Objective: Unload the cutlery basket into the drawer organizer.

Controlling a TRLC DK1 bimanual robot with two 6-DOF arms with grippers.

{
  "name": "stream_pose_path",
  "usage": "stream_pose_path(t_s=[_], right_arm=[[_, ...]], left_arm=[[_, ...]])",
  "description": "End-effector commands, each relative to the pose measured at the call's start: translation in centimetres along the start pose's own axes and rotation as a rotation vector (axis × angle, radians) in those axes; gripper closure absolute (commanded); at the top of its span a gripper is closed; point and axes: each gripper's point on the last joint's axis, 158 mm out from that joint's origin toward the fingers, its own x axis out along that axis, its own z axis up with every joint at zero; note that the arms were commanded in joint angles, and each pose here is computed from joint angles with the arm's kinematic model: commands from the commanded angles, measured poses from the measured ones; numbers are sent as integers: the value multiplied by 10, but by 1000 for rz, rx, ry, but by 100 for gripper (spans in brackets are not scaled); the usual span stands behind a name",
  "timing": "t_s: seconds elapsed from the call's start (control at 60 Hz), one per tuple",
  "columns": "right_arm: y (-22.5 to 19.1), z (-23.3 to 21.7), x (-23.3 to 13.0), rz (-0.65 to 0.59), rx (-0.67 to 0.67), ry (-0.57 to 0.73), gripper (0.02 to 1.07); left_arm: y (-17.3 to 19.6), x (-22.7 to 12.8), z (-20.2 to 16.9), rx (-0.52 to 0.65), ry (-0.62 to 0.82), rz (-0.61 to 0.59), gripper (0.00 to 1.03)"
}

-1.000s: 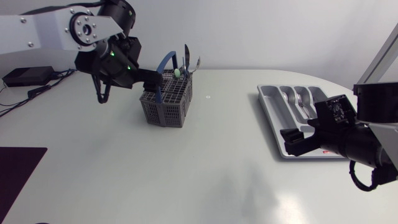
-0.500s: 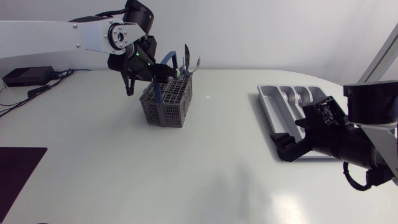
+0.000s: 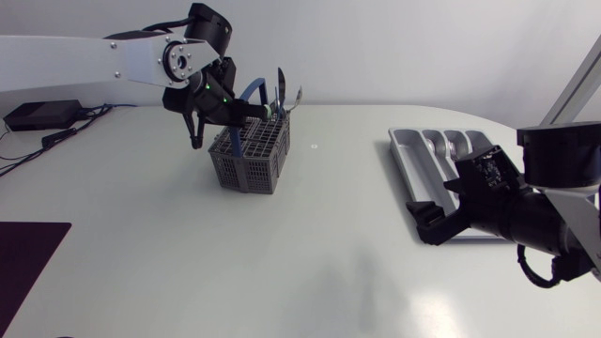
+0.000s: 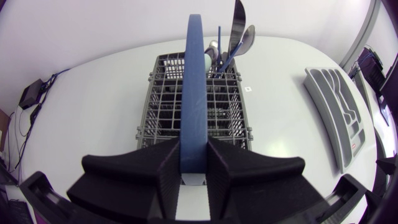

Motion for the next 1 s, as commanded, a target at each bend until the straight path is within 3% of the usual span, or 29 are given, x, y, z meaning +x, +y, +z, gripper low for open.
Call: stream_pose_path(t_s=[0.0,0.15,0.55,0.6,0.65,0.817,0.917,0.983], right_arm=[[1,10,-3,7,-22,-13,7],[1,11,-3,5,-22,-15,7],[8,9,-5,25,-35,-12,7],[12,11,-4,33,-41,-15,7],[16,12,-4,42,-50,-18,7],[30,21,-6,67,-68,-32,7],[32,22,-6,69,-74,-33,7],[31,21,-5,66,-73,-33,7]], left_arm=[[0,-15,-23,13,41,-5,90],[7,-46,-50,48,48,-16,90],[-2,-140,-158,169,87,-183,90],[-5,-148,-161,193,62,-196,84],[-7,-158,-157,207,24,-205,68],[-13,-164,-154,267,-21,-236,68],[-18,-161,-153,290,-27,-250,75],[-17,-170,-147,284,-53,-249,68]])
